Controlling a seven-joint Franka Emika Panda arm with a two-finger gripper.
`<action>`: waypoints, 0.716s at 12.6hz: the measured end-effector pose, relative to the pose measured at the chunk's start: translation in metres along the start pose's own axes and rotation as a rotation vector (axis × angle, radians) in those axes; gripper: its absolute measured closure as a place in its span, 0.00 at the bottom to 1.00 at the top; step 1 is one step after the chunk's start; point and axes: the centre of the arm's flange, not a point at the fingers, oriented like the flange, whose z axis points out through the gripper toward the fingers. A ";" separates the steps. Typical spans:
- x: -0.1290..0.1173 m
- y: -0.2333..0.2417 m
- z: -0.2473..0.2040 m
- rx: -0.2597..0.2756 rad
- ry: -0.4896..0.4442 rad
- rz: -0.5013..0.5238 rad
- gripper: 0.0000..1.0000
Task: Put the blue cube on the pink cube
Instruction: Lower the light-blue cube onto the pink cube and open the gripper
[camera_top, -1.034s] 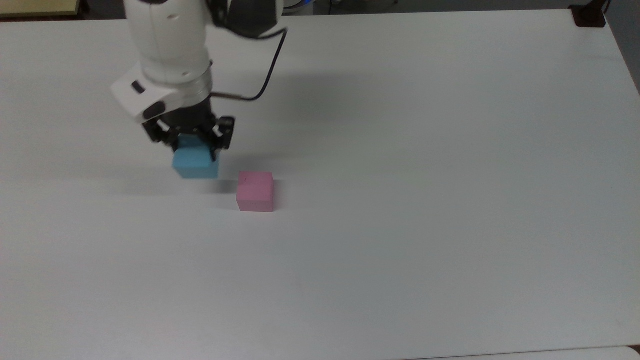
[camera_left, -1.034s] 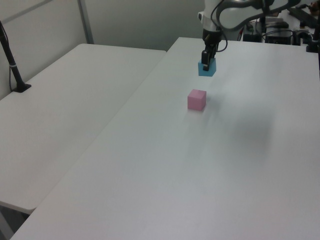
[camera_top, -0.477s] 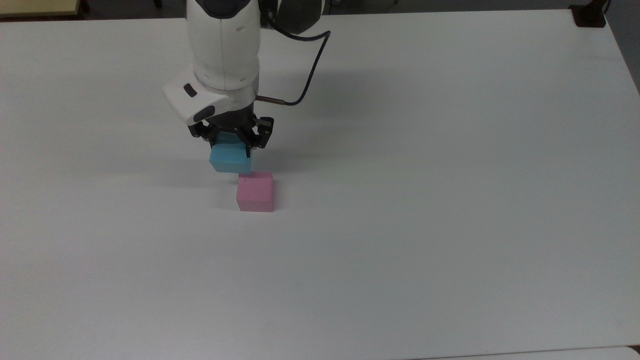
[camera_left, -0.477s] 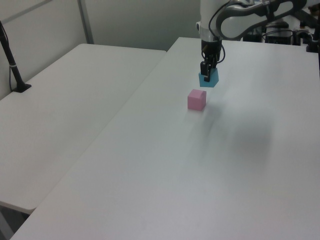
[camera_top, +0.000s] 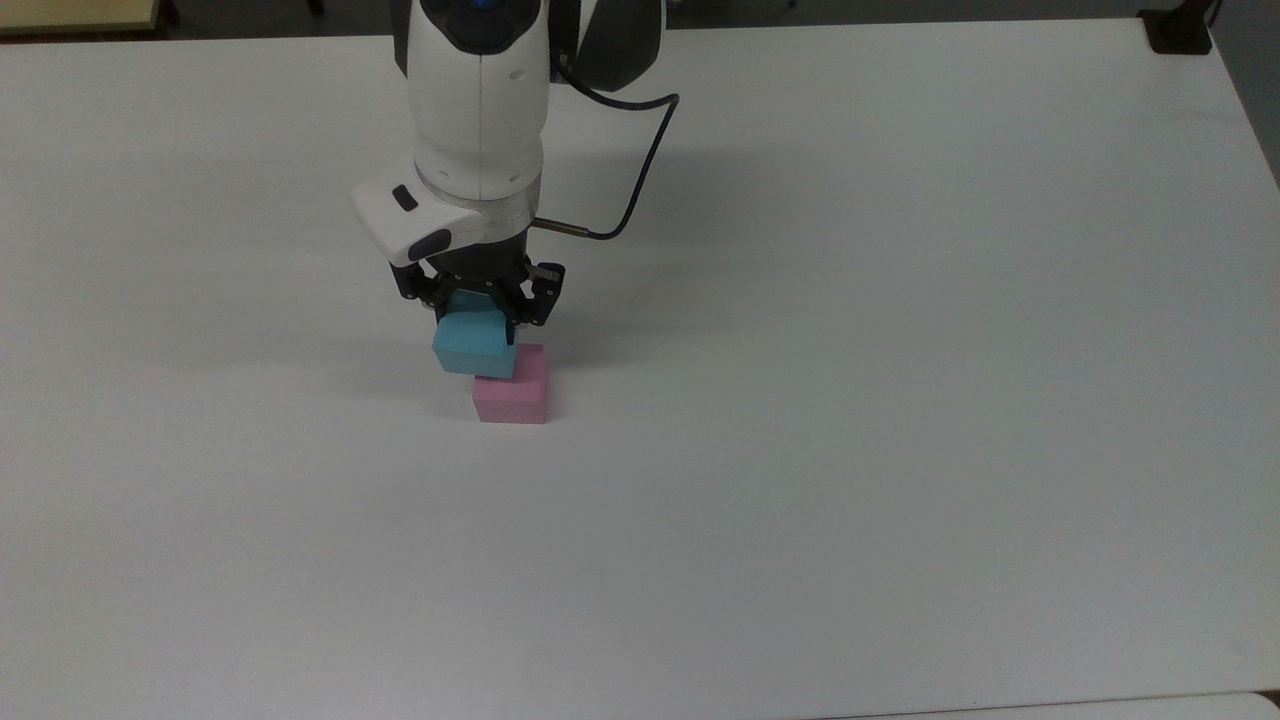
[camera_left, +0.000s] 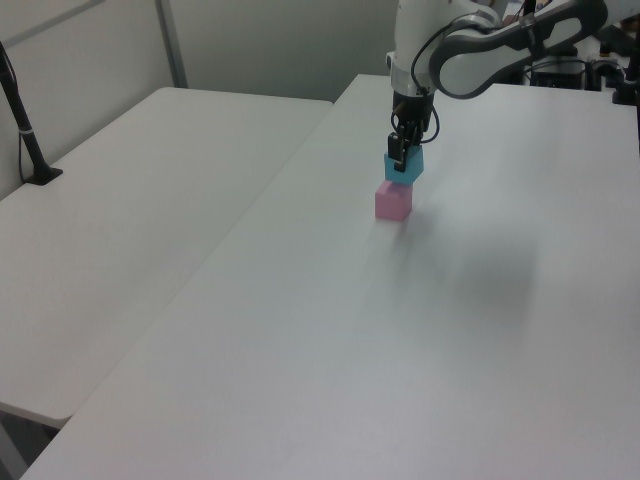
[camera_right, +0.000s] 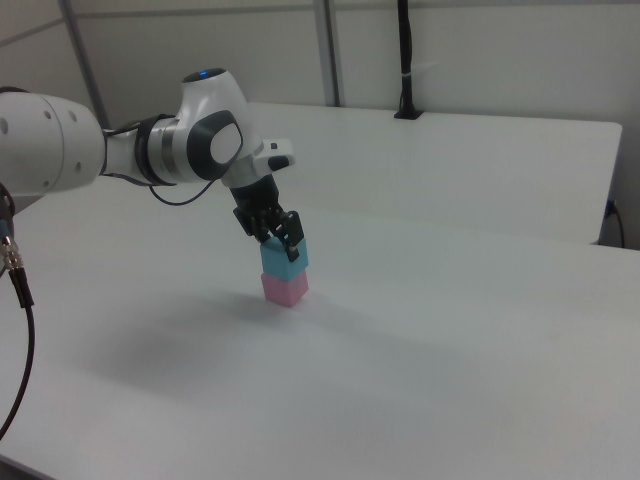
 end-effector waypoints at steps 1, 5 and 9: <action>0.000 -0.003 0.004 -0.009 0.004 -0.006 0.37; 0.000 -0.010 0.020 -0.015 -0.013 -0.015 0.00; 0.001 -0.012 0.016 -0.013 -0.004 -0.014 0.00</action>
